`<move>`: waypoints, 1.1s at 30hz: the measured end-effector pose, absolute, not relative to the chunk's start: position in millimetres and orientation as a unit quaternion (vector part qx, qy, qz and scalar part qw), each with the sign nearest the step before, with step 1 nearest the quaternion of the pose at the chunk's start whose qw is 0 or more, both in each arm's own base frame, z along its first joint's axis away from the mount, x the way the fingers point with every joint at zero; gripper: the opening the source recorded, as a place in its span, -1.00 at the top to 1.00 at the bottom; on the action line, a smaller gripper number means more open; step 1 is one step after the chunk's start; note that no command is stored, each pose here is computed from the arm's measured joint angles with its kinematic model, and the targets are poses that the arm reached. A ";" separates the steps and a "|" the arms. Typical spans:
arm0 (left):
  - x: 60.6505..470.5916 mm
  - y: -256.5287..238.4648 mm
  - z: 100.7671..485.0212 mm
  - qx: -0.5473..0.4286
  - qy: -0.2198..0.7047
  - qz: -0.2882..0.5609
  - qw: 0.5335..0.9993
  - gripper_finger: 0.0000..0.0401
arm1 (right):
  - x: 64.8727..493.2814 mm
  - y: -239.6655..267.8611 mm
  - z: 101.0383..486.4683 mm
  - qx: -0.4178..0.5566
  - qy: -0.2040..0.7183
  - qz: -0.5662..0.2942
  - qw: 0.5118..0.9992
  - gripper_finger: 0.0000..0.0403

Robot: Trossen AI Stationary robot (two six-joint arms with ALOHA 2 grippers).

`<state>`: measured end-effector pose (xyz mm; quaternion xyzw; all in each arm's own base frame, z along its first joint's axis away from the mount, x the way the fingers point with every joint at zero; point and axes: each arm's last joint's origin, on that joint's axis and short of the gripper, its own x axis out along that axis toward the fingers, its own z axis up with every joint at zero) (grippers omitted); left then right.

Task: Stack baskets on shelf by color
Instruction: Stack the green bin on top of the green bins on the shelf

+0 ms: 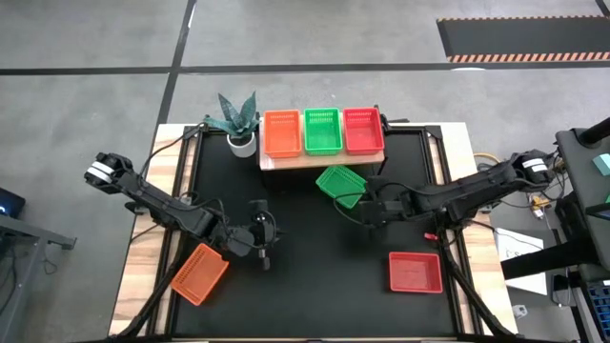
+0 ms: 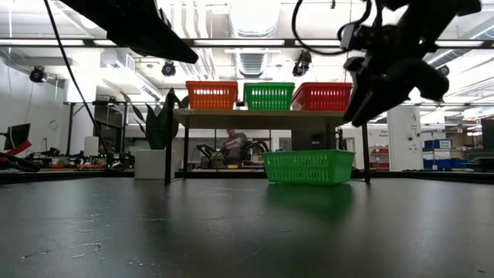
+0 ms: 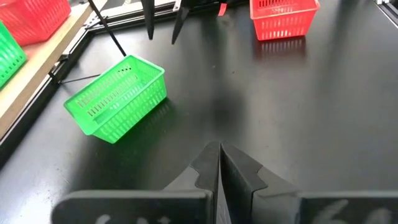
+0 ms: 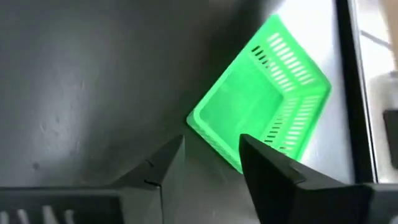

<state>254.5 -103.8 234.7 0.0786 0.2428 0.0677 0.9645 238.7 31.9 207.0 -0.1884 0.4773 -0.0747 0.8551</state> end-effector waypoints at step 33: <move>254.4 -103.7 233.9 0.104 0.246 0.061 0.962 1.00 | 275.5 -3.7 152.1 -0.250 0.570 -0.050 0.781 0.60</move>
